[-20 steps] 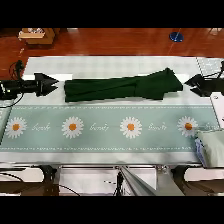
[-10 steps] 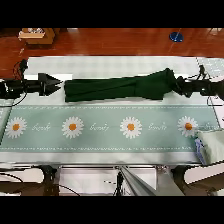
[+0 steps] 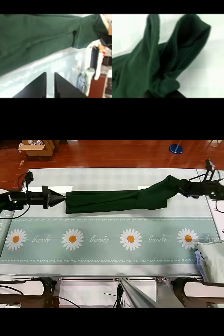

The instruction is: Fold the shirts.

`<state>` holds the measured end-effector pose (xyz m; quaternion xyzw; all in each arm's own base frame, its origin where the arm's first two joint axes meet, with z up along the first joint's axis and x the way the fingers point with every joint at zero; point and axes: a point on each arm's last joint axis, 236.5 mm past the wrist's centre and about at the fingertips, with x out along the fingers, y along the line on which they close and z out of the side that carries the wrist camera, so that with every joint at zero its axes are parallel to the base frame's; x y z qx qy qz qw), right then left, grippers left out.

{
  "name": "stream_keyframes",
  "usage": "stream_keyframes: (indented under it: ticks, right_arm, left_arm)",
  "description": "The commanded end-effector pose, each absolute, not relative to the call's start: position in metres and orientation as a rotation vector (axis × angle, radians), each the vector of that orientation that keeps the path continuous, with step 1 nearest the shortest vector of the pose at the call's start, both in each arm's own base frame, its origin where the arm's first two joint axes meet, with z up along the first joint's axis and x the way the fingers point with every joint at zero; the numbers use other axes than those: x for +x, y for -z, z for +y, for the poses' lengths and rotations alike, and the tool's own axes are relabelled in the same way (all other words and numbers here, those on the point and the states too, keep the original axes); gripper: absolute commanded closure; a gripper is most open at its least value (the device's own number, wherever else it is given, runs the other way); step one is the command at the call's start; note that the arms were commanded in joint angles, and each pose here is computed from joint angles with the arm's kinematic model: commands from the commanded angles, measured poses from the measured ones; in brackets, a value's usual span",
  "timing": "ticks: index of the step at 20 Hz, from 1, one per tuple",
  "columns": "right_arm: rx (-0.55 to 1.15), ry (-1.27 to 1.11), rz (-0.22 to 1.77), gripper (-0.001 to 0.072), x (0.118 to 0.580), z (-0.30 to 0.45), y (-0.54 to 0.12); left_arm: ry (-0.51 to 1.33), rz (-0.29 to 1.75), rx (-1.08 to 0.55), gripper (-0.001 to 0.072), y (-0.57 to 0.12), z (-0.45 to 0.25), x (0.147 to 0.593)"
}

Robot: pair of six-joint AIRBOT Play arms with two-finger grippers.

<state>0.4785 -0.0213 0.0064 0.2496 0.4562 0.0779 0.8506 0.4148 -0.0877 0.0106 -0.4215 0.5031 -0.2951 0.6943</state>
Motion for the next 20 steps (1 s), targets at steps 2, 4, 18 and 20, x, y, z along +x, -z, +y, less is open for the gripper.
stream_keyframes:
  ticks: [2,4,18,20]
  right_arm:
    - [0.409,-0.191,1.013,0.0686,0.435,-0.016,-0.050]
    - [0.364,-0.186,1.041,0.0685,0.418,-0.017,-0.060]
    - [0.273,-0.216,1.032,0.0686,0.360,-0.003,-0.120]
    - [0.263,-0.223,1.023,0.0686,0.352,0.000,-0.129]
  left_arm:
    - [0.745,1.217,-0.929,0.0575,-0.014,-0.139,0.398]
    - [0.812,1.233,-0.923,0.0575,-0.021,-0.170,0.392]
    - [0.914,1.227,-0.857,0.0683,-0.024,-0.346,0.356]
    - [0.898,1.232,-0.844,0.0683,-0.019,-0.361,0.351]
